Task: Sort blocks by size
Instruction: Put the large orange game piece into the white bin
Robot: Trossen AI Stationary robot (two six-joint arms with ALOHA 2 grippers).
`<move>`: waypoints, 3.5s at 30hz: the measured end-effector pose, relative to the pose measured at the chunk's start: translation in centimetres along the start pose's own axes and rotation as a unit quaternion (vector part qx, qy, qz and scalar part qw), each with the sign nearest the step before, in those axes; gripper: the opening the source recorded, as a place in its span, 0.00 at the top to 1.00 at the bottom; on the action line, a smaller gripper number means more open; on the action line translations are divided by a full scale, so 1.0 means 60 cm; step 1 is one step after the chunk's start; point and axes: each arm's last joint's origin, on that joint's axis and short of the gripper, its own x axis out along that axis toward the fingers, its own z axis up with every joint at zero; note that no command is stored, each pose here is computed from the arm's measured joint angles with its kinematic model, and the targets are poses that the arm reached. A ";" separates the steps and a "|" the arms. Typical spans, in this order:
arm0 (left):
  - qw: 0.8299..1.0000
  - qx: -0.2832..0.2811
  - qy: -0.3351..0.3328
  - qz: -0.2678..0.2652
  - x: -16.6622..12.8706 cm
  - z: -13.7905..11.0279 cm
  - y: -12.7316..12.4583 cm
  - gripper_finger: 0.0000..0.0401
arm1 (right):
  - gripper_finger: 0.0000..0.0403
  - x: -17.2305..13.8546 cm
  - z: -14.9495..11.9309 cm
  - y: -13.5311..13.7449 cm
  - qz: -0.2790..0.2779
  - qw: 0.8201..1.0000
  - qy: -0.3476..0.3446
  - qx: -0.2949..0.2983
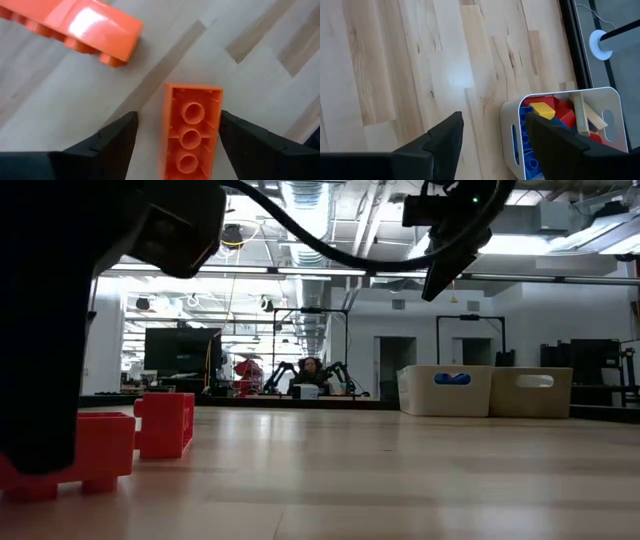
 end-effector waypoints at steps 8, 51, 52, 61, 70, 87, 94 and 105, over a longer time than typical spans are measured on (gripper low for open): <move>1.000 0.005 0.001 0.011 0.002 0.004 0.004 0.51 | 0.37 0.000 -0.001 0.000 0.000 1.000 0.002 -0.001; 0.908 0.286 -0.285 -0.111 -0.246 0.442 0.205 0.66 | 0.37 -0.054 0.015 0.018 0.205 0.898 -0.336 0.195; 0.906 0.292 -0.284 -0.116 -0.246 0.444 0.207 0.66 | 0.37 -0.059 0.019 0.019 0.197 0.892 -0.353 0.199; 0.895 0.315 -0.300 -0.100 -0.264 0.451 0.224 0.66 | 0.37 -0.060 0.020 0.021 0.183 0.864 -0.333 0.330; 0.858 0.413 -0.304 0.018 -0.277 0.443 0.238 0.66 | 0.37 -0.031 0.025 0.037 0.205 0.842 -0.257 0.428; 0.823 0.443 -0.298 0.196 -0.271 0.417 0.220 0.66 | 0.37 0.011 0.094 0.018 0.158 0.842 -0.272 0.439; 0.827 0.403 -0.334 0.204 -0.276 0.412 0.205 0.66 | 0.37 0.019 0.096 -0.002 0.174 0.847 -0.274 0.420; 0.827 0.378 -0.375 0.179 -0.283 0.412 0.189 0.66 | 0.41 0.020 0.097 -0.006 0.195 0.860 -0.277 0.382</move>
